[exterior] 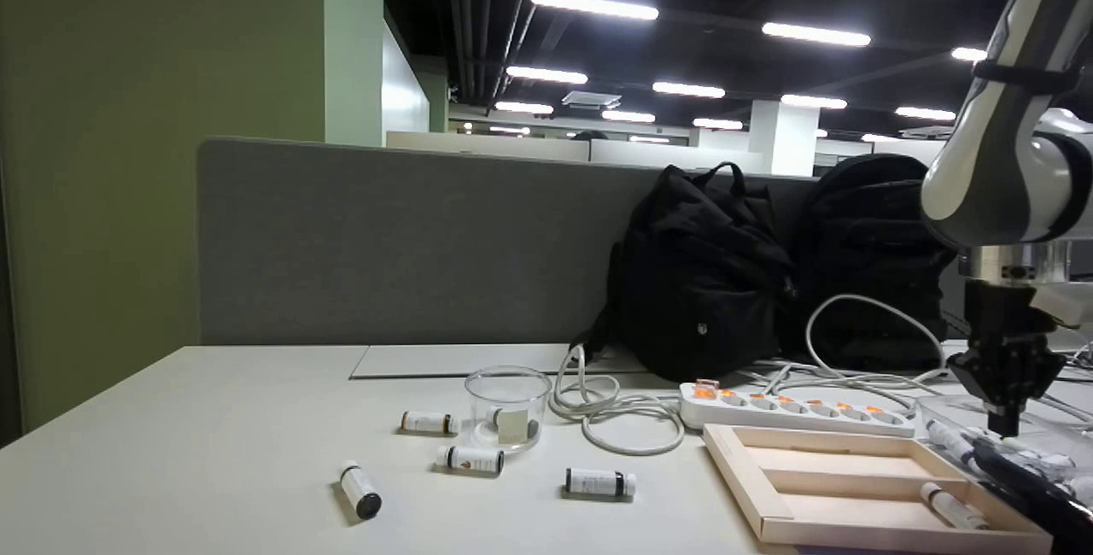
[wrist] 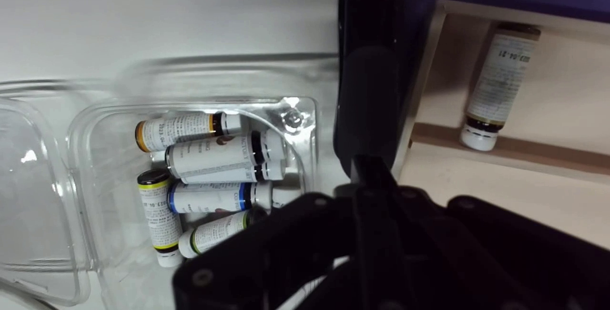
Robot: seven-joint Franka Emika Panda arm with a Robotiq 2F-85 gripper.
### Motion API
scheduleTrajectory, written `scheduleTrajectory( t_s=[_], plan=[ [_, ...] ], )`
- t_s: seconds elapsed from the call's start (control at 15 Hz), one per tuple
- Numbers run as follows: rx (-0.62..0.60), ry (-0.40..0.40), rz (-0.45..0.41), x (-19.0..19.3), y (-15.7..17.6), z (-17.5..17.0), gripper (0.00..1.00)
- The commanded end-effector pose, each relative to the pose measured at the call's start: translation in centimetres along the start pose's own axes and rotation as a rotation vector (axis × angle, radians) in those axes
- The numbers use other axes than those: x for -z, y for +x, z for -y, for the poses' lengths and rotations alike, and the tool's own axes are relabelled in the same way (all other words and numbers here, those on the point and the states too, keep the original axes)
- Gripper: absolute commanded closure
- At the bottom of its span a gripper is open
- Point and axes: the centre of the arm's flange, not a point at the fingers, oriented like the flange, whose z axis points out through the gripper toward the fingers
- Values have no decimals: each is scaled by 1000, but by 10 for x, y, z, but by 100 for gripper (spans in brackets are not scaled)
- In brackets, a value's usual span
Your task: Push down on the stapler
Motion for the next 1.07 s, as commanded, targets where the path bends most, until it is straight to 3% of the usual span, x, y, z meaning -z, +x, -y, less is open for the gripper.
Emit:
scheduleTrajectory(
  t_s=[0.0, 1.0],
  plan=[
    [-1, 1, 1, 0, 1, 0, 99],
    [-5, 15, -6, -37, 0, -11, 100]
  ],
)
